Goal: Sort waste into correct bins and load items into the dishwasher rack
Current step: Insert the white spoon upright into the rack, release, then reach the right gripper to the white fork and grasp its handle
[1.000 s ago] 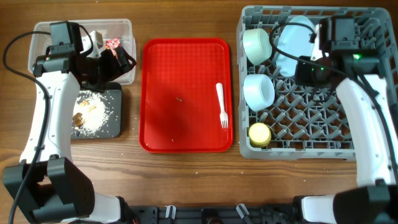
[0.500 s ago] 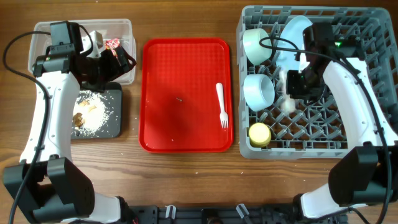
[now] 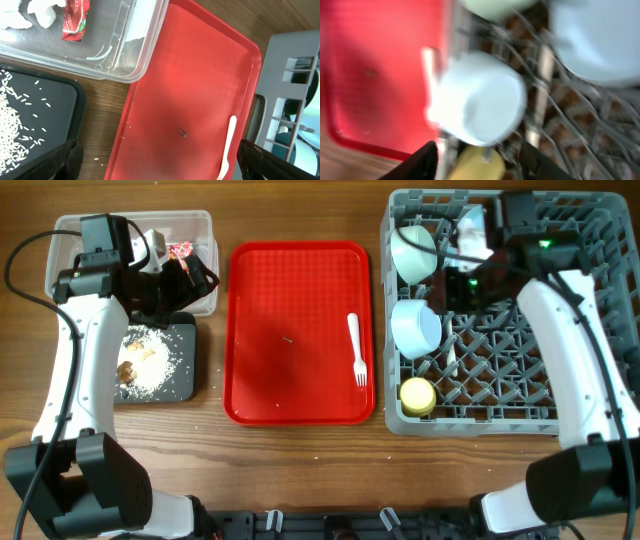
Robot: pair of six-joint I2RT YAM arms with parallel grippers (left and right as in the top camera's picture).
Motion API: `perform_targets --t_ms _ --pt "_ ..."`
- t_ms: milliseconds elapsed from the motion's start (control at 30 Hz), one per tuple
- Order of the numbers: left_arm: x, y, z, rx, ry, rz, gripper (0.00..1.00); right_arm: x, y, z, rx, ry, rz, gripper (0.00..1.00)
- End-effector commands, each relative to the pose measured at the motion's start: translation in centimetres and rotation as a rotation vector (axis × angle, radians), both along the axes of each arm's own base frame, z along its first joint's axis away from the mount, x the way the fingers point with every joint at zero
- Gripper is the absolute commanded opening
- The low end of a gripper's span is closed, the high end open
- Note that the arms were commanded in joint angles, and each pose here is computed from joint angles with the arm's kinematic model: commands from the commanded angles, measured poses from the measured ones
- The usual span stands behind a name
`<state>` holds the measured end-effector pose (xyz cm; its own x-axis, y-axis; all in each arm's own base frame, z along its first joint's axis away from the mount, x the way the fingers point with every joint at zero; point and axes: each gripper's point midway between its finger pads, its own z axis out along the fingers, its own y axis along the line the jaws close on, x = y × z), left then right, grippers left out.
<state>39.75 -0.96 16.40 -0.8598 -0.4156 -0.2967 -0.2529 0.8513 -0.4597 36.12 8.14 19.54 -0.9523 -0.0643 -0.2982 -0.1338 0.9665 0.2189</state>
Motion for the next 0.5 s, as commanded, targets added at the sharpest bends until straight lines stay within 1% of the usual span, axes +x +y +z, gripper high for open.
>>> perform_targets --t_ms 0,133,267,400,467 --pt "0.3 0.3 0.9 0.013 -0.030 -0.002 1.00 0.1 3.7 2.1 0.075 -0.068 0.063 0.59" --pt "0.3 0.3 0.9 0.013 -0.030 -0.002 1.00 0.1 6.8 2.5 0.103 -0.106 0.143 0.59" --pt "0.3 0.3 0.9 0.013 -0.030 -0.002 1.00 -0.4 10.6 1.5 0.086 -0.121 0.231 0.60" --pt "0.3 0.3 0.9 0.013 -0.030 -0.002 1.00 -0.9 13.3 -2.5 -0.006 -0.042 0.234 0.60" --pt "0.3 0.3 0.9 0.013 -0.030 -0.002 1.00 -1.3 14.1 -4.9 -0.042 0.021 0.215 0.57"
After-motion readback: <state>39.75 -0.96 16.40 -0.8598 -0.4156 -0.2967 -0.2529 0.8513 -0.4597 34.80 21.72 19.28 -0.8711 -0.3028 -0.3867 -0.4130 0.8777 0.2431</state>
